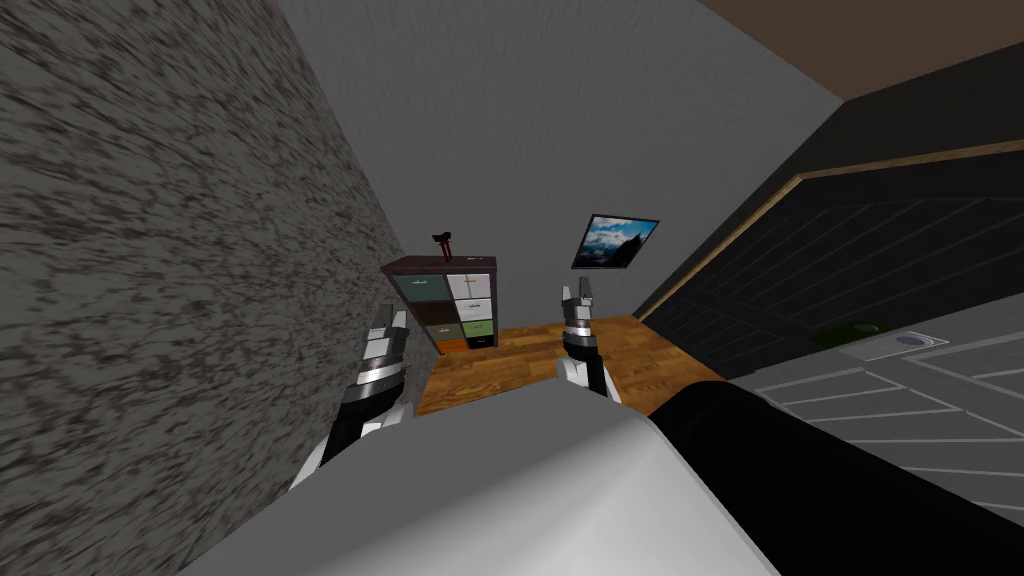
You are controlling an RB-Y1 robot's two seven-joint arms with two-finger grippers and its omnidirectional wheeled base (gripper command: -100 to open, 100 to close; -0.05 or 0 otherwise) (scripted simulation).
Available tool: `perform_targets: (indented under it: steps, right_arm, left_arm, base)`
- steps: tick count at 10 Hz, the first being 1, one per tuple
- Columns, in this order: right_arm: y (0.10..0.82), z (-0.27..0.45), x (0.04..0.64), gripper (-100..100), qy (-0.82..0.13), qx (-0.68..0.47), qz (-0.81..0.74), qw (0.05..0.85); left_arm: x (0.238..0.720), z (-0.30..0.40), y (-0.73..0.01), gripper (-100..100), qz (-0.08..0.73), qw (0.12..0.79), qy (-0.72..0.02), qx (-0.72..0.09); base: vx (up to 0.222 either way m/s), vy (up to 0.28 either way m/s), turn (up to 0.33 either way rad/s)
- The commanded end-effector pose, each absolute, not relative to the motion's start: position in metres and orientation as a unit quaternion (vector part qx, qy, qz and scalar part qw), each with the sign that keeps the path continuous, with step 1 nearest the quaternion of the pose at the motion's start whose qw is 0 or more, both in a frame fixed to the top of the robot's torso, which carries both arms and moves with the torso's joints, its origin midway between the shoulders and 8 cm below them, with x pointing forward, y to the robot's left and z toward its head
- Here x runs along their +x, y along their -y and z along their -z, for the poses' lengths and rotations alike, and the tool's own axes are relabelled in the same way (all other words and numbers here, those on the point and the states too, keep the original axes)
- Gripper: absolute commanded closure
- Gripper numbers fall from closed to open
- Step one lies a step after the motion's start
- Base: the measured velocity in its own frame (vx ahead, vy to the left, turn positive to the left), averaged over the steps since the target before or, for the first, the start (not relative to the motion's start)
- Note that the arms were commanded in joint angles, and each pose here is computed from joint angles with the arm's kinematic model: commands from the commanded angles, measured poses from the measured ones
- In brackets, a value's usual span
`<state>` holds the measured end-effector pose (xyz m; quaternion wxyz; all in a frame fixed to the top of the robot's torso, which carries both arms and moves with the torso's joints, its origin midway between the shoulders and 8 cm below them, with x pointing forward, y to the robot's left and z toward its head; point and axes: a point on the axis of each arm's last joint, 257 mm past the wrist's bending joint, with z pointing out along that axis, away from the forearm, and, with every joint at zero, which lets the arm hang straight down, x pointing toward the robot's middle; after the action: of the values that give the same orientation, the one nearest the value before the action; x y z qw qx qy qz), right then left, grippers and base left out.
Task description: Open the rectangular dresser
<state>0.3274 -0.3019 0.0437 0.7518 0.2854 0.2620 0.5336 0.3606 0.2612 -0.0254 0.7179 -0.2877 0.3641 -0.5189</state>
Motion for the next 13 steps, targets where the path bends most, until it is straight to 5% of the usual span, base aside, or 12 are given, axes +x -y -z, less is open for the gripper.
perform_targets:
  steps: [1, 9, 10, 13]
  right_arm:
    - [0.3019, -0.0437, 0.3274, 0, -0.262, 0.285, -0.534, 0.752]
    - [0.3019, -0.0438, 0.3273, 0, -0.262, 0.285, -0.534, 0.752]
    - [0.3019, -0.0438, 0.3273, 0, -0.262, 0.285, -0.534, 0.752]
    - [0.3020, -0.0435, 0.3274, 0, -0.262, 0.286, -0.533, 0.752]
  left_arm:
    - [0.3606, 0.0254, -0.2612, 0, 0.519, 0.718, -0.364, -0.288]
    - [0.3606, 0.0252, -0.2612, 0, 0.519, 0.718, -0.364, -0.288]
    - [0.3621, 0.0271, -0.2595, -100, 0.517, 0.715, -0.378, -0.281]
    - [0.3668, 0.0329, -0.2592, -100, 0.510, 0.705, -0.403, -0.283]
  base:
    - [0.000, 0.000, 0.000]
    - [0.000, 0.000, 0.000]
    - [0.041, -0.009, -0.019]
    - [0.106, -0.029, -0.032]
